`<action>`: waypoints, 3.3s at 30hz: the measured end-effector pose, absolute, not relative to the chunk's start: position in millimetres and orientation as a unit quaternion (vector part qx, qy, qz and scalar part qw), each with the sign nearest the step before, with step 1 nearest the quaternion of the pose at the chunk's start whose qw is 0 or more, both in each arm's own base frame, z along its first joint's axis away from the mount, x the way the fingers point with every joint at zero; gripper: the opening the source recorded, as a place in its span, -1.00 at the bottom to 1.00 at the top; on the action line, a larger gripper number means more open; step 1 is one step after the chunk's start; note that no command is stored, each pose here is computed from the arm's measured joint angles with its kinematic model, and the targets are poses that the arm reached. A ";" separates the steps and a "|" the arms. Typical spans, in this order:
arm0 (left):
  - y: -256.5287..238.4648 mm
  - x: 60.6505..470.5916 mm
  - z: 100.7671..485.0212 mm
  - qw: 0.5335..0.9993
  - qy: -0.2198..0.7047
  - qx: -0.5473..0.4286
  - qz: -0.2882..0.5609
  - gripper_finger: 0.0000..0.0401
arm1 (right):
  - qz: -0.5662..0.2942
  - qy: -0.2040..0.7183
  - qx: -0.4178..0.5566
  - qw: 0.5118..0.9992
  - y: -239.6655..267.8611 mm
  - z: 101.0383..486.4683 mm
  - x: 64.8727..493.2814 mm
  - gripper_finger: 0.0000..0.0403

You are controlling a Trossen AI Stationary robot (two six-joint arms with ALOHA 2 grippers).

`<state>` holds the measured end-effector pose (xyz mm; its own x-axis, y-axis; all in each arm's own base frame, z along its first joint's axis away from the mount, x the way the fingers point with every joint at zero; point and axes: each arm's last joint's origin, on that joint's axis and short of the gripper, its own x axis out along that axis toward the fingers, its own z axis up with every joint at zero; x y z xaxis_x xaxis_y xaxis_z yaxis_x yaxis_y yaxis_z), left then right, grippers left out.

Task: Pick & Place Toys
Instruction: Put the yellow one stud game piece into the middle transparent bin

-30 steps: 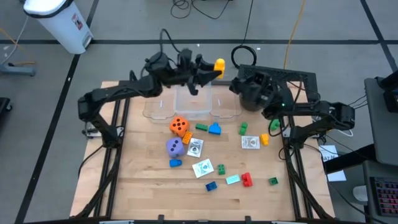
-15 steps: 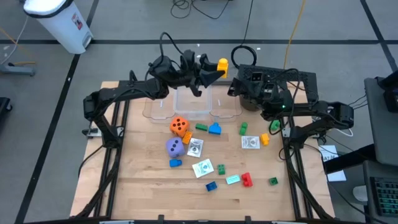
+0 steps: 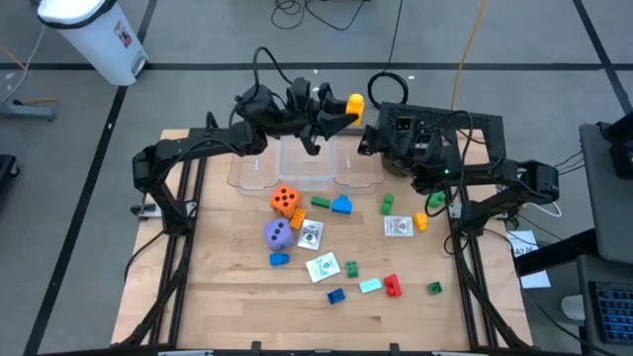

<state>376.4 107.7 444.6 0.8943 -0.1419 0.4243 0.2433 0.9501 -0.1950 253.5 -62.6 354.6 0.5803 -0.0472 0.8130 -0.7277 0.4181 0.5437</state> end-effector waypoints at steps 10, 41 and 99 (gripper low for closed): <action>107.1 375.4 448.9 0.964 -0.215 -0.120 -0.102 -0.26 | 0.243 -0.407 0.481 0.738 -62.3 365.4 253.4 -0.25; 107.0 371.9 467.9 0.969 -0.213 -0.094 -0.089 -0.19 | 0.268 -0.393 0.469 0.744 -60.7 382.8 260.4 -0.25; 114.9 363.0 486.5 0.973 -0.140 -0.111 -0.147 -0.34 | 0.305 -0.293 0.523 0.740 -74.2 377.4 263.0 -0.25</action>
<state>363.0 114.9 486.5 0.9176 -0.2555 0.3046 0.3174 0.9321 -0.1743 263.0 -74.2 377.4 0.6423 0.1455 0.7525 -0.7579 0.2667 0.5954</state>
